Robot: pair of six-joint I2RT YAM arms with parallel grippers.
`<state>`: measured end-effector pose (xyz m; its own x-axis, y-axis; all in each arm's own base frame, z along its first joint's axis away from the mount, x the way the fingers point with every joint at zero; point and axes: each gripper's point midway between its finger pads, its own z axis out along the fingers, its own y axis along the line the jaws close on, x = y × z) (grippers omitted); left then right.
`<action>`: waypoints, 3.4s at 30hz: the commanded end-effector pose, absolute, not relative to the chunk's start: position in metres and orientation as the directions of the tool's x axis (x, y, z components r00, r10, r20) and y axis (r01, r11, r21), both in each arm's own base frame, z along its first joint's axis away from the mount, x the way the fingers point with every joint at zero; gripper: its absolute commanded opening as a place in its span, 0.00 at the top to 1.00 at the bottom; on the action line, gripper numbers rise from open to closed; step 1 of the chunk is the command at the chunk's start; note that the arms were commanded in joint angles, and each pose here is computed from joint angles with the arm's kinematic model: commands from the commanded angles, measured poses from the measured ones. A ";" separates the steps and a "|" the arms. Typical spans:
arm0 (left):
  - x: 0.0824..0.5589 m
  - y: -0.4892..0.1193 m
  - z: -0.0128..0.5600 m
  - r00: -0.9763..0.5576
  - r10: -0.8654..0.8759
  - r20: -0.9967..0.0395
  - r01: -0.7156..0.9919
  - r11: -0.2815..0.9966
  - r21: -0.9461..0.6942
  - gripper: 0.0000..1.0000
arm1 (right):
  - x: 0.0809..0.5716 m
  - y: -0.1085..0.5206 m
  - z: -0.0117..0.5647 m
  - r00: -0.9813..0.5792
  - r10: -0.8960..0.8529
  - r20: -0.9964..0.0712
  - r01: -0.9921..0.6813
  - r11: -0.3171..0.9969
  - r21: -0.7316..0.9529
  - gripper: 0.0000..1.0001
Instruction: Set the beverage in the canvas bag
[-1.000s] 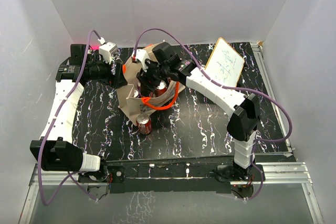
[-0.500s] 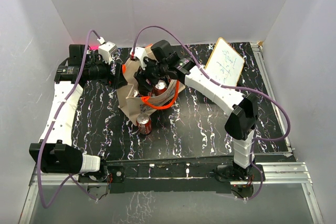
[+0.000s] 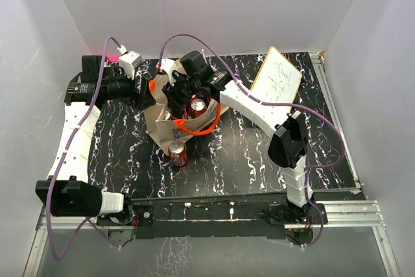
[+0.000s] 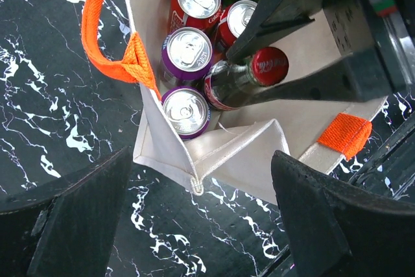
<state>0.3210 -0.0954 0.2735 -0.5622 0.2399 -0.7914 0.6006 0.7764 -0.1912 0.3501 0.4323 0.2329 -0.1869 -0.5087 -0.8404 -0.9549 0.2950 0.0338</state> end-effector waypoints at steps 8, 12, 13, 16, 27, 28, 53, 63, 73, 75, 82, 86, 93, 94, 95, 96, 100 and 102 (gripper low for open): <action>0.316 -0.098 0.293 -0.508 0.240 -0.827 0.633 0.755 -0.170 0.13 | 0.381 0.401 0.307 -0.090 -0.408 -0.909 -0.895 0.434 -0.106 0.92; 0.317 -0.098 0.292 -0.508 0.241 -0.827 0.636 0.753 -0.171 0.14 | 0.389 0.382 0.322 -0.048 -0.422 -0.905 -0.862 0.476 -0.176 0.92; 0.317 -0.098 0.292 -0.509 0.241 -0.826 0.636 0.752 -0.173 0.14 | 0.391 0.378 0.325 -0.042 -0.423 -0.905 -0.854 0.485 -0.187 0.92; 0.319 -0.099 0.291 -0.511 0.241 -0.825 0.637 0.750 -0.175 0.14 | 0.394 0.368 0.335 -0.021 -0.429 -0.903 -0.834 0.506 -0.221 0.92; 0.321 -0.099 0.290 -0.510 0.242 -0.825 0.640 0.748 -0.176 0.14 | 0.374 0.358 0.272 -0.136 -0.486 -0.863 -0.881 0.458 -0.119 0.92; 0.320 -0.099 0.290 -0.510 0.243 -0.825 0.640 0.748 -0.175 0.14 | 0.371 0.356 0.263 -0.151 -0.494 -0.856 -0.884 0.455 -0.107 0.92; 0.312 -0.110 0.306 -0.451 0.243 -0.859 0.704 0.689 -0.175 0.14 | 0.343 0.379 0.176 -0.308 -0.575 -0.758 -0.939 0.312 0.145 0.82; 0.311 -0.111 0.309 -0.437 0.248 -0.865 0.712 0.683 -0.164 0.14 | 0.356 0.382 0.203 -0.266 -0.560 -0.784 -0.942 0.323 0.089 0.50; 0.307 -0.111 0.312 -0.427 0.253 -0.868 0.718 0.679 -0.155 0.14 | 0.367 0.392 0.226 -0.241 -0.530 -0.813 -0.944 0.322 0.070 0.40; 0.307 -0.111 0.312 -0.425 0.254 -0.869 0.720 0.677 -0.154 0.14 | 0.367 0.392 0.228 -0.240 -0.528 -0.815 -0.945 0.321 0.071 0.35; 0.309 -0.114 0.323 -0.391 0.254 -0.885 0.740 0.658 -0.138 0.14 | 0.362 0.388 0.249 -0.214 -0.512 -0.832 -0.952 0.301 0.060 0.18; 0.311 -0.116 0.335 -0.345 0.258 -0.902 0.758 0.644 -0.106 0.17 | 0.363 0.379 0.269 -0.201 -0.485 -0.851 -0.950 0.309 0.048 0.09; 0.299 -0.131 0.354 -0.208 0.353 -0.912 0.841 0.541 0.018 0.18 | 0.380 0.341 0.325 -0.167 -0.397 -0.903 -0.923 0.386 0.001 0.08; 0.295 -0.136 0.353 -0.188 0.388 -0.902 0.857 0.513 0.042 0.18 | 0.384 0.333 0.332 -0.169 -0.384 -0.908 -0.914 0.406 -0.002 0.08; 0.290 -0.141 0.350 -0.170 0.425 -0.889 0.872 0.486 0.066 0.18 | 0.388 0.325 0.337 -0.171 -0.375 -0.911 -0.904 0.428 -0.006 0.08; 0.283 -0.146 0.347 -0.149 0.463 -0.874 0.889 0.450 0.088 0.18 | 0.392 0.317 0.341 -0.176 -0.368 -0.913 -0.893 0.451 -0.010 0.08; 0.263 -0.164 0.339 -0.065 0.565 -0.823 0.935 0.323 0.148 0.18 | 0.403 0.288 0.354 -0.205 -0.332 -0.921 -0.843 0.537 -0.006 0.08; 0.254 -0.172 0.333 -0.029 0.606 -0.795 0.951 0.262 0.165 0.18 | 0.402 0.279 0.359 -0.213 -0.310 -0.926 -0.829 0.560 0.003 0.08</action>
